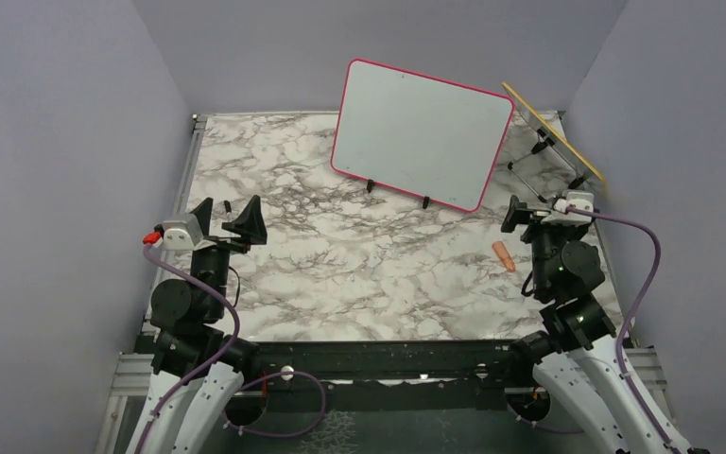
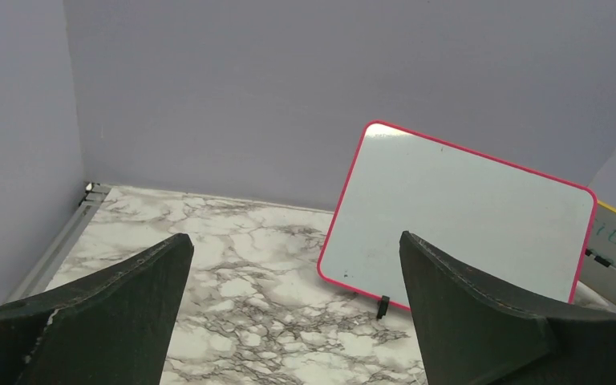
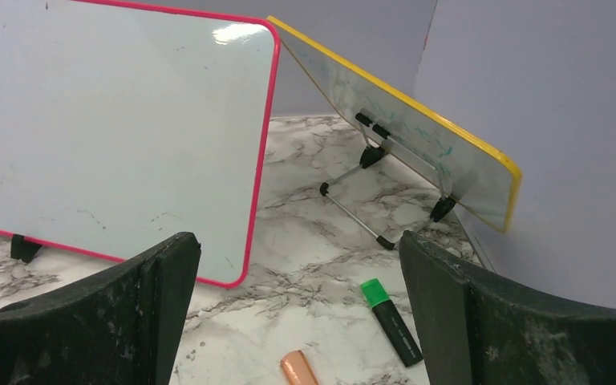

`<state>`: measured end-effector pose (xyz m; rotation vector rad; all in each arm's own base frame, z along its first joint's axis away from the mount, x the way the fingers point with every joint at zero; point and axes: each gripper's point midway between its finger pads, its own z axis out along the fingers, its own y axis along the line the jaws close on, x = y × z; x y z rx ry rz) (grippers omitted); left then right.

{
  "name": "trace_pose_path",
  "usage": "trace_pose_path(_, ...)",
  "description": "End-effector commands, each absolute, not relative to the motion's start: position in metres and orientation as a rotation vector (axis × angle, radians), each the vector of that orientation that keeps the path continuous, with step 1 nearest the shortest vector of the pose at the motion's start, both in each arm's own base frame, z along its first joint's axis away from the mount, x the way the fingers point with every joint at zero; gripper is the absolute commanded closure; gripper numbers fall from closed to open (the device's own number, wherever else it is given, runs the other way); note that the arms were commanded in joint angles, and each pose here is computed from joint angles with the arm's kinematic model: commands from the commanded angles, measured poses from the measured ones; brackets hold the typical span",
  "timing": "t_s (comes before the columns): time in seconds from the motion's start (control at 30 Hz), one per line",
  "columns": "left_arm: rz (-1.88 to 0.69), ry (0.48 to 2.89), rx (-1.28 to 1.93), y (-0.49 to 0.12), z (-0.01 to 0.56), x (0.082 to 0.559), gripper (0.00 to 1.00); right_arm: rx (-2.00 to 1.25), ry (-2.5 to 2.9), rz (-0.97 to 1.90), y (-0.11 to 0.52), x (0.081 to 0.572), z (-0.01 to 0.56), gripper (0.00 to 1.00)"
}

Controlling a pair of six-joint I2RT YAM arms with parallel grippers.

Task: Write a sentence on the whiteboard
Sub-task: Move the whiteboard to the center of the board.

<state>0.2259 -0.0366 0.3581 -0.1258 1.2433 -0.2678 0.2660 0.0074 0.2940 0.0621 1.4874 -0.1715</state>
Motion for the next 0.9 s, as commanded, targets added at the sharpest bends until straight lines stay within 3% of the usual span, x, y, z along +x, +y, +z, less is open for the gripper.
trace_pose_path(0.0, -0.28, 1.227, -0.109, -0.039, 0.361, 0.224, 0.01, 0.063, 1.471, -0.189, 0.004, 0.266, 0.3, 0.0)
trace_pose_path(0.4, -0.253, 1.252, -0.161, -0.032, 0.353, 0.228, 0.01, 0.061, 1.662, -0.152, 0.022, 0.289, 0.278, 0.0)
trace_pose_path(0.87, -0.262, 1.249, -0.165, -0.033, 0.352, 0.227, 0.01, 0.2, 1.903, -0.081, 0.052, 0.337, 0.207, 0.0)
